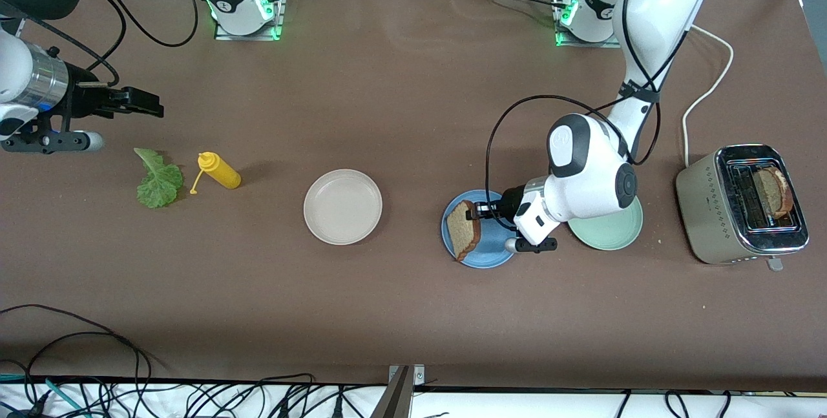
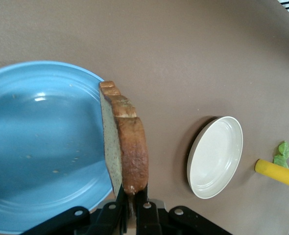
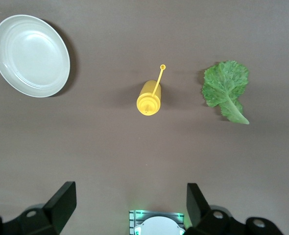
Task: Make sandwich in blue plate with both arms
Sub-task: 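Lower the bread slice onto the blue plate with the left gripper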
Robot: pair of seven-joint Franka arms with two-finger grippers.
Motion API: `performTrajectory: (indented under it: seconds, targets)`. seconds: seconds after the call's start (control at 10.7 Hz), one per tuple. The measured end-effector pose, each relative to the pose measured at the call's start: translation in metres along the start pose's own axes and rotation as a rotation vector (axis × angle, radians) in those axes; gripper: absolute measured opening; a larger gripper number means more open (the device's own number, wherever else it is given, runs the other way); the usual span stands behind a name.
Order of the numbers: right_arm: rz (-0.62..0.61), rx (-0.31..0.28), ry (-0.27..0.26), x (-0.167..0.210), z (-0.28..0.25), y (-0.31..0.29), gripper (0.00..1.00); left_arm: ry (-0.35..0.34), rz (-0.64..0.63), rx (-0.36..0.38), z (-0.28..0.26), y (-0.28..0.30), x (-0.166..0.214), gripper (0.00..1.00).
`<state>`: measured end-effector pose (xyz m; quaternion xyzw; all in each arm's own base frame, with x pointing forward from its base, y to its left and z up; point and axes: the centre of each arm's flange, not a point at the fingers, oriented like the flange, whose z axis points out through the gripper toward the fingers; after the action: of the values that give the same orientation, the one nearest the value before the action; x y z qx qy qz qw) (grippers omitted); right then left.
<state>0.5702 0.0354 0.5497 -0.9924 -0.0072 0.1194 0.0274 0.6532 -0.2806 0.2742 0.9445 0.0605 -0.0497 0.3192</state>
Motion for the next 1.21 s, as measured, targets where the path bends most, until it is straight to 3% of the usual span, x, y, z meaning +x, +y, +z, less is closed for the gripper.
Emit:
performTrajectory:
  seconds: [0.56, 1.21]
  targets:
    - [0.000, 0.006, 0.007, 0.003, 0.002, 0.000, 1.00, 0.011, 0.024, 0.002, -0.008, -0.029, 0.014, 0.09]
    - [0.002, 0.006, 0.006, 0.004, 0.003, 0.000, 1.00, -0.072, -0.025, -0.016, -0.020, -0.014, 0.008, 0.09]
